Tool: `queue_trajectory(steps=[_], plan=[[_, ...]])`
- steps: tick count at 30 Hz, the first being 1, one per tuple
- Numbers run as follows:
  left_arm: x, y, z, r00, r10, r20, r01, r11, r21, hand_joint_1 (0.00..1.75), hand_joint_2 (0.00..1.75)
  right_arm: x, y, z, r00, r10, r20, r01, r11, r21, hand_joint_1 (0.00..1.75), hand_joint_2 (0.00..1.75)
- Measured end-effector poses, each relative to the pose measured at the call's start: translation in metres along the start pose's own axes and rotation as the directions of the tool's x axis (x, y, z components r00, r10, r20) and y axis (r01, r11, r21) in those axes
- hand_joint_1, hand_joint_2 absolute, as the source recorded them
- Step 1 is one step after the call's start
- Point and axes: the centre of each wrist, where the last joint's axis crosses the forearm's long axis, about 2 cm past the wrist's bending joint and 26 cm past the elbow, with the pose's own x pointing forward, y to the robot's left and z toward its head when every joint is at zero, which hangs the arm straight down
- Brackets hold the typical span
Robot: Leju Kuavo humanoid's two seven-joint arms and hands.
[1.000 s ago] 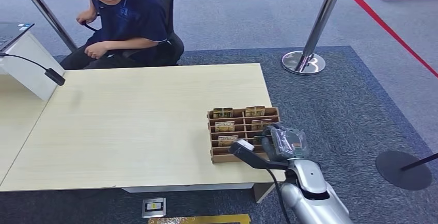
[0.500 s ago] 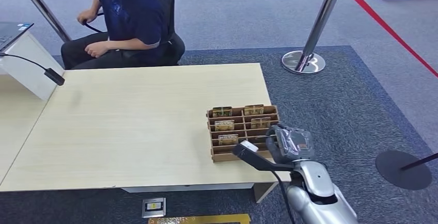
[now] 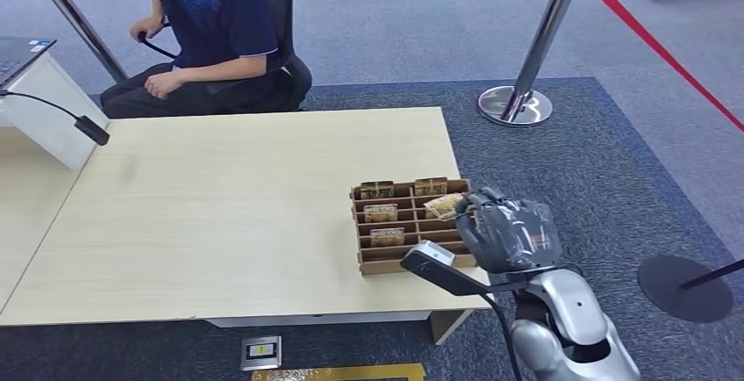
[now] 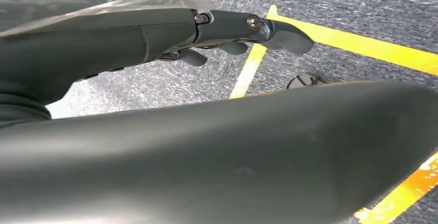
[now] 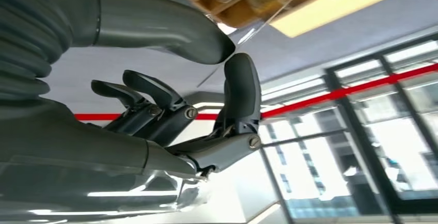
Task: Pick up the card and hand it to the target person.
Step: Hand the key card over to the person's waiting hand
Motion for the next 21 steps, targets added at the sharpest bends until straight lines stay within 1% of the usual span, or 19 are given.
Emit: queue_trajectory(steps=[2,5,10,14,17,21], plan=[[0.001,-0.001,0.000,1.000,-0.008,0.004,0.008,1.000,-0.003,0.00,0.00,0.005,-0.008,-0.017,0.999,-0.010,0.032,0.011,1.000,-0.025,1.75,1.75],[0.003,-0.003,0.000,1.000,-0.023,0.009,0.024,1.000,-0.011,0.00,0.00,0.019,-0.016,-0.049,0.996,-0.042,0.084,0.046,0.998,-0.050,1.75,1.75],[0.005,-0.007,0.001,0.999,-0.045,0.013,0.045,0.999,-0.024,0.00,0.00,0.057,-0.024,-0.117,0.980,-0.121,0.155,0.128,0.991,-0.037,1.75,1.75],[0.006,-0.012,0.002,0.998,-0.057,-0.004,0.056,0.998,-0.030,0.00,0.00,0.086,-0.030,-0.162,0.975,-0.156,0.158,0.159,0.987,-0.009,1.75,1.75],[0.005,-0.014,0.002,0.998,-0.063,-0.020,0.062,0.997,-0.034,0.00,0.00,0.100,-0.033,-0.185,0.975,-0.166,0.145,0.167,0.986,0.008,1.75,1.75],[0.005,-0.016,0.003,0.997,-0.069,-0.031,0.068,0.997,-0.038,0.00,0.00,0.112,-0.033,-0.198,0.977,-0.168,0.129,0.166,0.986,0.027,1.75,1.75]])
